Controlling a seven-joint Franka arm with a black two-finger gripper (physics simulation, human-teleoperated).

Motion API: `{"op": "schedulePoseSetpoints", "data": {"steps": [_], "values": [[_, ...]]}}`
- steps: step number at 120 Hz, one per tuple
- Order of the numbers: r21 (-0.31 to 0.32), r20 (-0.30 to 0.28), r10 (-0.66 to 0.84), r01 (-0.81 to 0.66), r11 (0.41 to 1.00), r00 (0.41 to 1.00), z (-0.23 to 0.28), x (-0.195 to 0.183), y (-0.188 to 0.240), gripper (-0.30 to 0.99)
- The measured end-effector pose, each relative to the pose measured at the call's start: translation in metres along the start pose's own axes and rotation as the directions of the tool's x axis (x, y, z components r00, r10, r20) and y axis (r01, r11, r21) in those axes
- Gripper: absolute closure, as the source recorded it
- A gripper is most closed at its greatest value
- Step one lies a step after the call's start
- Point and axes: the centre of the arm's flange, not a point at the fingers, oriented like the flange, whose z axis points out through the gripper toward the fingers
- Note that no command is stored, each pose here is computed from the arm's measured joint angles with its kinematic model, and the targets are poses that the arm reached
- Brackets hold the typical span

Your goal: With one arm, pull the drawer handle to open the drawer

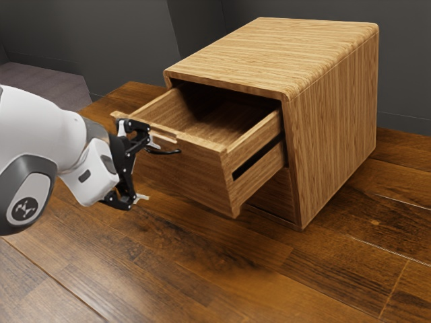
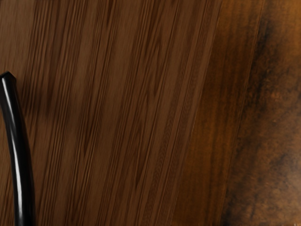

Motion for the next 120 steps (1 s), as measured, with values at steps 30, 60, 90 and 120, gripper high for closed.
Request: {"op": "schedulePoseSetpoints", "data": {"steps": [30, 60, 90, 120], "values": [[0.006, -0.003, -0.010, 0.010, 1.000, 1.000, -0.010, -0.003, 0.012, 0.00], [0.022, -0.009, -0.019, 0.019, 1.000, 1.000, -0.028, -0.006, 0.027, 0.01], [0.022, -0.010, -0.034, 0.035, 0.999, 0.999, -0.038, -0.015, 0.042, -0.02], [0.263, -0.126, -0.083, 0.114, 0.958, 0.989, -0.204, -0.003, 0.011, 0.05]]}}
